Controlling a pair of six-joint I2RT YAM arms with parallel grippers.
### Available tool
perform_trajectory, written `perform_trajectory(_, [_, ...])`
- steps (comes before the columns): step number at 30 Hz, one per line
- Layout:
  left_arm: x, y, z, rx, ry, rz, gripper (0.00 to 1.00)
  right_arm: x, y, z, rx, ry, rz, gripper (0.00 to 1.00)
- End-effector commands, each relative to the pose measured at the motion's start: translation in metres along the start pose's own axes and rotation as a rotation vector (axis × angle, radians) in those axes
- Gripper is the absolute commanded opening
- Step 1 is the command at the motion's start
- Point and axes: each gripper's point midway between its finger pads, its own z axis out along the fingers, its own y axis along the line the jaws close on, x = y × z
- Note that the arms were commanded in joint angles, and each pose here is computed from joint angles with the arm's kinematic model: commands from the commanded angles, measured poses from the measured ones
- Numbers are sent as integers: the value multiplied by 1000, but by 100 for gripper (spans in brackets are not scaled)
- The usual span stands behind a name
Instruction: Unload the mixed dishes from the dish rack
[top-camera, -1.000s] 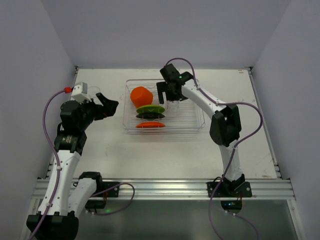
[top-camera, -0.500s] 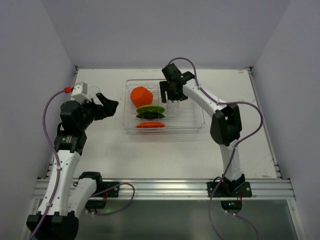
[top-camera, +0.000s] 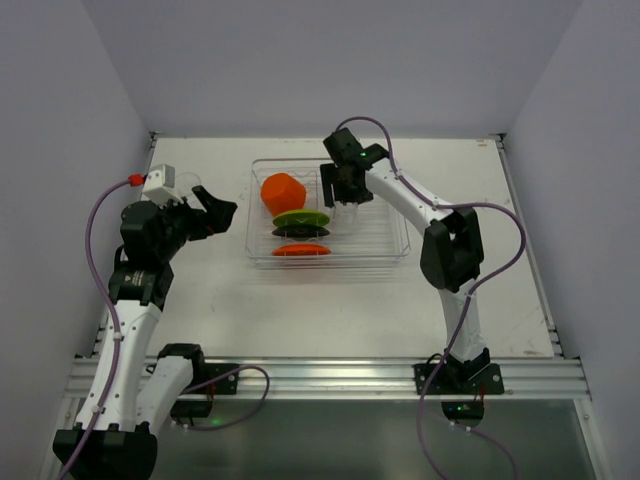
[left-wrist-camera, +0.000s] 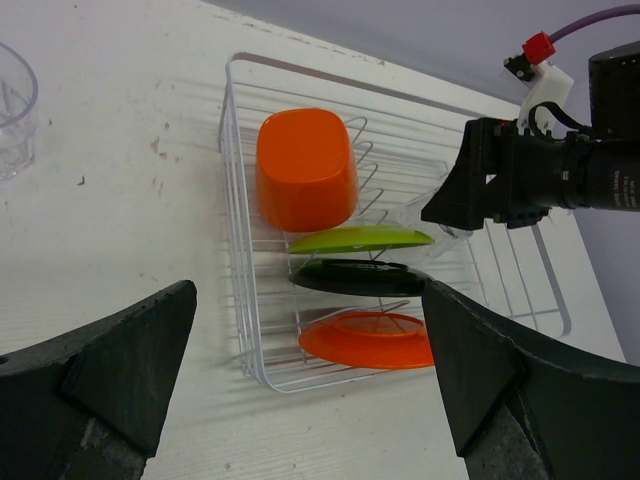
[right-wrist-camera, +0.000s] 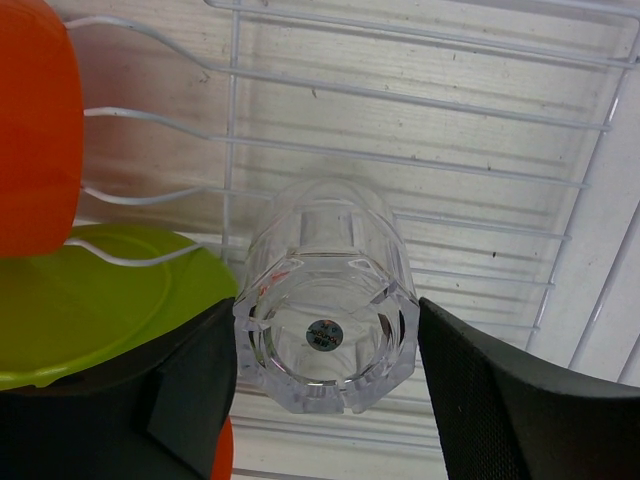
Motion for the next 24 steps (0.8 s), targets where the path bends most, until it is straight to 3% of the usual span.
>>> perform_trajectory(1, [-3,-3,1,25,-22,34,100,5,-1,10,5,18,16,73])
perform_trajectory(6, [-2,-3,1,24,-21,33,100,5,-1,10,7,17,15,74])
perform_trajectory(12, [-2,-3,1,24,-19,33,100,4,-1,10,6,14,12,63])
perform_trajectory(21, [-3,-4,1,32,-20,33,100,-9,-6,-12,22,-32,9,30])
perform_trajectory(24, [-3,-6,2,39,-17,33,100,-18,-14,-30,38,-71,13,14])
